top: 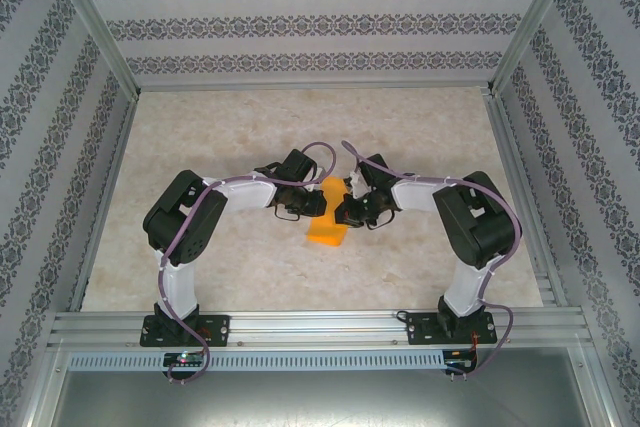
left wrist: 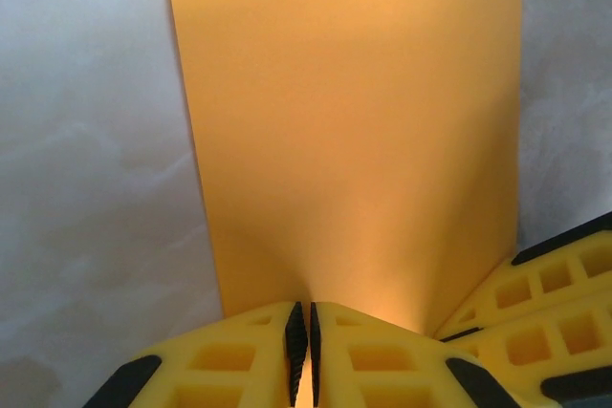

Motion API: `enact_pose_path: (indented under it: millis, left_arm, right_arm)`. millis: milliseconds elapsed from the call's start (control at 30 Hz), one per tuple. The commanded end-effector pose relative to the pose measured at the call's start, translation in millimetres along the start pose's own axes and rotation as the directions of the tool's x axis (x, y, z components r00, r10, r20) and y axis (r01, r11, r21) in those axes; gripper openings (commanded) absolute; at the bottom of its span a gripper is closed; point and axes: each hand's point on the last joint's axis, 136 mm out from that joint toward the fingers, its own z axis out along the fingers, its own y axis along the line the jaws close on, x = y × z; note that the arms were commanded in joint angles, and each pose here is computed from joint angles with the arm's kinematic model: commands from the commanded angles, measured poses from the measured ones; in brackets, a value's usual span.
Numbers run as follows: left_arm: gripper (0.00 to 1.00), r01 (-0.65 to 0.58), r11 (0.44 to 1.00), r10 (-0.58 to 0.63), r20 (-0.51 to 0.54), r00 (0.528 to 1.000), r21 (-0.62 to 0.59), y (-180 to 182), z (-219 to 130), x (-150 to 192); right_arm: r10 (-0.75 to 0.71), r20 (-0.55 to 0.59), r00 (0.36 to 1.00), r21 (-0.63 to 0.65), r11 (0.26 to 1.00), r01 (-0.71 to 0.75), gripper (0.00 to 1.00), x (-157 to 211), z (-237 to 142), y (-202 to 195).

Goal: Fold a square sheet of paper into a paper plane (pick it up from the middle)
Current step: Fold the square sheet of paper in half at the center of the table.

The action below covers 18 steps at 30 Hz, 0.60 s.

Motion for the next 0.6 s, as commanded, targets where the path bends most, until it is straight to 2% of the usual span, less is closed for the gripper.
enact_pose_path:
  millis: [0, 100, 400, 567]
  left_arm:
    - [0.17, 0.045, 0.985, -0.081, -0.212, 0.974, -0.167, 52.5, 13.5, 67.7]
    - [0.17, 0.047, 0.984, -0.083, -0.211, 0.974, -0.17, 54.1, 12.5, 68.0]
    - [0.17, 0.047, 0.983, -0.085, -0.216, 0.973, -0.177, 57.6, 12.7, 69.8]
    - [0.17, 0.044, 0.983, -0.084, -0.22, 0.972, -0.178, 57.9, 12.5, 71.2]
  right_arm:
    - [-0.014, -0.07, 0.997, 0.047, 0.999, 0.017, 0.01, 18.8, 3.3, -10.2]
    - [-0.005, -0.076, 0.997, 0.064, 0.998, 0.01, 0.02, 25.9, -0.9, -18.0]
    - [-0.045, -0.127, 0.991, 0.002, 0.999, 0.045, 0.02, 53.2, -7.1, -9.3]
    - [-0.03, -0.161, 0.986, 0.071, 0.997, 0.042, 0.02, 69.6, -9.6, -25.4]
